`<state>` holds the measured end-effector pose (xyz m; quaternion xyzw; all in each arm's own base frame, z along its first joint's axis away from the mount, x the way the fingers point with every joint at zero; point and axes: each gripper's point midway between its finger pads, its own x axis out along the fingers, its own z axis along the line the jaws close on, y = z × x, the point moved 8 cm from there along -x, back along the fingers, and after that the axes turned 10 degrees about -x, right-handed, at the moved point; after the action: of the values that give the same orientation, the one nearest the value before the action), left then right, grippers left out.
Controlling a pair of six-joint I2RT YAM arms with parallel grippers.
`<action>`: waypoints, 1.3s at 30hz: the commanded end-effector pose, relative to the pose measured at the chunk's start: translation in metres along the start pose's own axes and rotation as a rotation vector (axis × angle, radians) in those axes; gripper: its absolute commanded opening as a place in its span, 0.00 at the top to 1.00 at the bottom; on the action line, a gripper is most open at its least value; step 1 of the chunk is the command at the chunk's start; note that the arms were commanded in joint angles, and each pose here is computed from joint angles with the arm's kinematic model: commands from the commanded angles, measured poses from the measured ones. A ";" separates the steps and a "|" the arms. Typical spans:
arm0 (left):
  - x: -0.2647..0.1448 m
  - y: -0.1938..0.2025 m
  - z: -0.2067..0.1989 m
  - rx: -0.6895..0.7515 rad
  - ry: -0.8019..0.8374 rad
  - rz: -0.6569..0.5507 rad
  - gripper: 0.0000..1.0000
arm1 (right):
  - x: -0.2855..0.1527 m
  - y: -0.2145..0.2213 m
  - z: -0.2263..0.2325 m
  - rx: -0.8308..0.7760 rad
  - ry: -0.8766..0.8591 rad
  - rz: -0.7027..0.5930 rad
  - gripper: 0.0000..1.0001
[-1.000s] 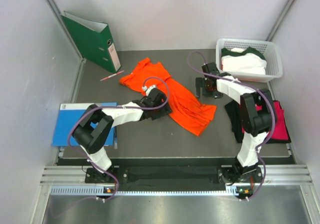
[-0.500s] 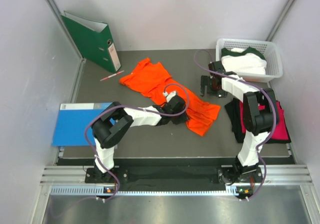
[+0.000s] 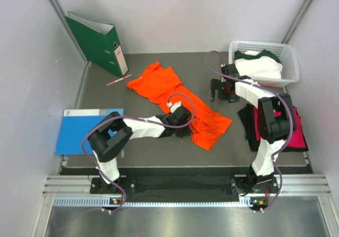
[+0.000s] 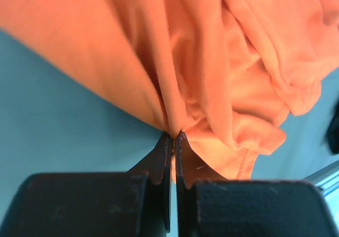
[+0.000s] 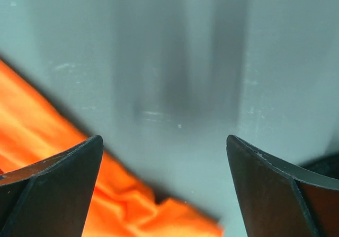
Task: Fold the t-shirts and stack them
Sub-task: Rotate the tshirt 90 degrees
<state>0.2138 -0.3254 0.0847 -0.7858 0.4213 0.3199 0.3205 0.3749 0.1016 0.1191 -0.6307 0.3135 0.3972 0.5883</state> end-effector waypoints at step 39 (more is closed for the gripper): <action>-0.273 -0.084 0.022 0.187 -0.196 -0.759 0.02 | 0.100 -0.093 0.200 -0.061 -0.677 -0.116 0.21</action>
<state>0.1558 -0.1519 0.2857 -0.8295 0.1210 0.2245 0.4969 0.4894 0.3083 0.1004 -0.4725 0.0003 0.5471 0.6909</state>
